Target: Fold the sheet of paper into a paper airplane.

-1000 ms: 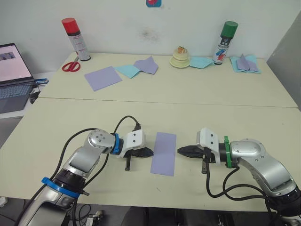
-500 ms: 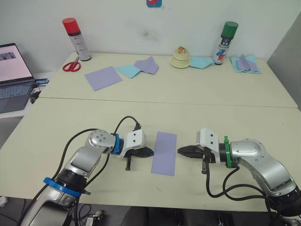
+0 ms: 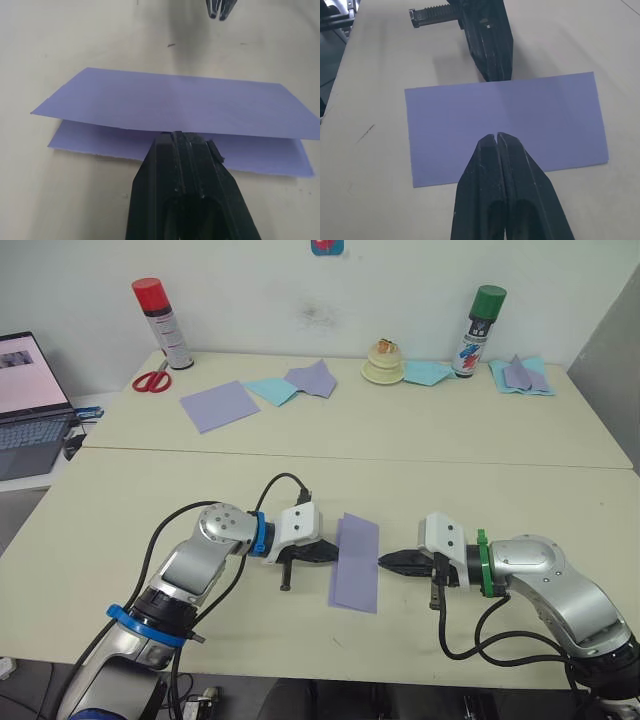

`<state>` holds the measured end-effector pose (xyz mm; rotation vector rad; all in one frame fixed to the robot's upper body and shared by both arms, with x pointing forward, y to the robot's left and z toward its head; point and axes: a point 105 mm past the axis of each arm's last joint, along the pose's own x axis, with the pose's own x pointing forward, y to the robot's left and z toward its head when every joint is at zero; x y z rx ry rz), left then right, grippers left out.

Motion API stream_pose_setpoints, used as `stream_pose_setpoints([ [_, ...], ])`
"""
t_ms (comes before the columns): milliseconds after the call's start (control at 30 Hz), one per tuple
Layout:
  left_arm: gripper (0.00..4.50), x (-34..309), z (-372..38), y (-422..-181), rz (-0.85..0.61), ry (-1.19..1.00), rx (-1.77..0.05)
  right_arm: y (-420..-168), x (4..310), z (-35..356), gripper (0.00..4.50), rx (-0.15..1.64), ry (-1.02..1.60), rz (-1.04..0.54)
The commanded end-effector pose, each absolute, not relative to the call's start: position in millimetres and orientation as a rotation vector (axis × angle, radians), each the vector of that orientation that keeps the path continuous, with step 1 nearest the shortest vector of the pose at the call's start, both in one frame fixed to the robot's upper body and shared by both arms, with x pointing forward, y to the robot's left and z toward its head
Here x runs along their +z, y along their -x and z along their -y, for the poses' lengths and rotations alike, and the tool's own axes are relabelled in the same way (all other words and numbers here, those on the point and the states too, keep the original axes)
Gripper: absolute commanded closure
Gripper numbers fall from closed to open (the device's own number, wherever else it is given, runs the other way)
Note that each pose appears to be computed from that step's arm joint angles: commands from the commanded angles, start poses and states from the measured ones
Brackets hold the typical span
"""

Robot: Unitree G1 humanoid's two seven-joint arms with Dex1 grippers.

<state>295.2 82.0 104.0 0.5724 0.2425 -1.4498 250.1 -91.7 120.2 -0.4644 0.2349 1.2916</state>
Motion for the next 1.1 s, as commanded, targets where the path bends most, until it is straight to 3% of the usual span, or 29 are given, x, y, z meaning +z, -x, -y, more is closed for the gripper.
stream_pose_setpoints([
  [33,4.50,118.2,-69.4,-294.3,-0.174,-0.589,-1.483,-243.0,144.4,86.2,4.47,1.339,0.497,-0.159],
  [400,4.50,131.0,-32.9,-294.4,-0.112,-0.610,-1.559,-241.4,172.7,79.1,4.47,1.402,0.605,-0.131],
  [733,4.50,128.8,-19.4,-296.2,-0.103,-0.635,-1.575,-240.4,150.6,76.6,4.47,1.435,0.763,-0.211],
  [1100,4.50,120.7,-28.6,-297.3,-0.140,-0.639,-1.557,-247.8,145.8,95.4,4.47,1.402,0.893,-0.302],
])
